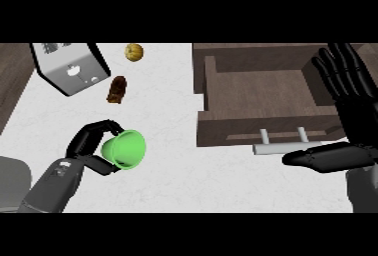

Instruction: Pick up the cup, place it into the drawer and close the drawer

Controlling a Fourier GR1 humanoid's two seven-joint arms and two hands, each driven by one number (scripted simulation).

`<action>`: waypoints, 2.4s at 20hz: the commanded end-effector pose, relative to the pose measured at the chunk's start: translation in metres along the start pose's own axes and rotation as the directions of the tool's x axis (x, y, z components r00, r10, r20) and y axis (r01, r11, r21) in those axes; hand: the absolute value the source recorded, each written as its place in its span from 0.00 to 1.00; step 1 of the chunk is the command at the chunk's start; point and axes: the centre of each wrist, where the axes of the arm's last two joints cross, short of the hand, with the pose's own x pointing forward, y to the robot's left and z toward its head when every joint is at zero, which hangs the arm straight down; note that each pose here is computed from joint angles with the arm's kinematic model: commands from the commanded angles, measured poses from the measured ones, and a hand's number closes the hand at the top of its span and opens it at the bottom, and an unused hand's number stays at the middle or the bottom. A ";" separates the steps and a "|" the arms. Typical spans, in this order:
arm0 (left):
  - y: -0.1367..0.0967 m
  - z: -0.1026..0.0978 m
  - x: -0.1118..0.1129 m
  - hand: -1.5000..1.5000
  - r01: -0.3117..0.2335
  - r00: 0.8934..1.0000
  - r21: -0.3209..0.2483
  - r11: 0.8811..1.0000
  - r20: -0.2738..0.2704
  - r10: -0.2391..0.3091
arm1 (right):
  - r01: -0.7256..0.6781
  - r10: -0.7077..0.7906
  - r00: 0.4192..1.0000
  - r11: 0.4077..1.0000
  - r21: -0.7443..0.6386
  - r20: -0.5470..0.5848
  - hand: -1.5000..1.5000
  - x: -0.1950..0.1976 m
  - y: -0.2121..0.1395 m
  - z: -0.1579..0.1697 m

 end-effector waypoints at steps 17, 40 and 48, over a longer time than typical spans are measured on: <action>-0.071 -0.109 0.038 1.00 -0.140 0.918 0.290 0.947 0.397 0.014 | -0.029 0.027 0.999 0.998 -0.057 -0.040 0.00 -0.017 -0.022 0.009; -0.181 -0.283 0.245 1.00 0.046 0.984 0.186 0.982 0.162 -0.077 | -0.029 0.029 1.000 0.997 -0.073 -0.003 0.00 -0.013 -0.017 0.008; -0.190 -0.285 0.211 1.00 0.208 0.977 0.216 0.954 0.006 -0.215 | -0.004 0.004 1.000 1.000 0.007 0.020 0.00 0.004 -0.014 -0.004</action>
